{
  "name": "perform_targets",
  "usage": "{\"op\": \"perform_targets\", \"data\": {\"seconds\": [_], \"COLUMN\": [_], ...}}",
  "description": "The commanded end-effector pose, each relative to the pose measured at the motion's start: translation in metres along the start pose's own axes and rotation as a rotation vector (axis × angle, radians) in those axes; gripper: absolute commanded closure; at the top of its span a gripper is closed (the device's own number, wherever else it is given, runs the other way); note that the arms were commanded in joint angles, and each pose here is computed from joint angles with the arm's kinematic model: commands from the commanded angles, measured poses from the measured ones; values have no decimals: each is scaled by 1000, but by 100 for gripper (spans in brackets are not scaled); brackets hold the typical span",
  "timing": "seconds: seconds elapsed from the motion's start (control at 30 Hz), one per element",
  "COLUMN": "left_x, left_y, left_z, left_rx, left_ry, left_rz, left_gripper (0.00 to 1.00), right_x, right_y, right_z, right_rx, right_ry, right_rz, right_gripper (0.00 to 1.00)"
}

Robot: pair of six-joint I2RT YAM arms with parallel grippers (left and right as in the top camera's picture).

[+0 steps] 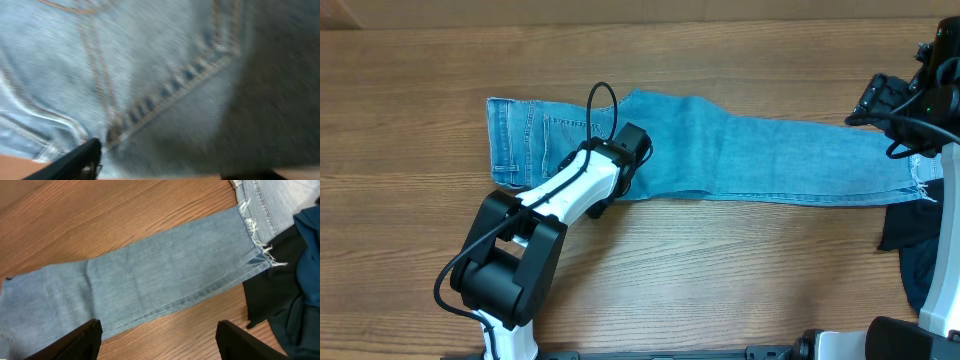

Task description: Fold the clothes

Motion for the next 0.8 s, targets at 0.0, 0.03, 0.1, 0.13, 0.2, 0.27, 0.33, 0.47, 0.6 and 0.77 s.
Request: {"op": "perform_targets", "data": {"seconds": [0.0,0.03,0.1,0.13,0.2,0.27,0.33,0.47,0.6,0.77], "left_x": [0,0,1,2,3,5,12,55,74,65], "left_y": [16,17,20,23,26,27,34,84,147,157], "left_z": [-3,-3,-3,-3,-3,-4,-5,-16,-53,-70], "left_rx": [8,8,11,16,40,59,108,308,624,689], "left_ry": [-10,-10,-10,-11,-13,-21,-40,-176,-427,-512], "left_rz": [-144,-155,-177,-199,-222,-222,-230,-225,-92,9], "left_gripper": [43,49,69,83,96,96,96,96,96,96], "right_x": [0,0,0,0,0,0,0,1,1,-2], "right_y": [0,0,0,0,0,0,0,1,10,-9], "right_z": [-1,-1,-1,-1,-1,-1,-1,-4,0,0], "right_rx": [-7,-7,-7,-7,-7,-7,-7,-6,32,-101], "right_ry": [-5,-5,-6,-6,-6,-6,-6,-19,3,6], "right_rz": [-5,-5,-6,-6,-5,-5,-5,-10,-63,40], "right_gripper": [23,22,23,23,23,23,24,28,28,25]}}
Point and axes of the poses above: each gripper's point midway between its finger pads, its own x axis back along the fingers, its own y axis along the line the jaws close on, z = x × y, the point moved 4 cm from there along x, back along the fingers, and after that the axes turned 5 degrees about x, right-handed, at the moved point
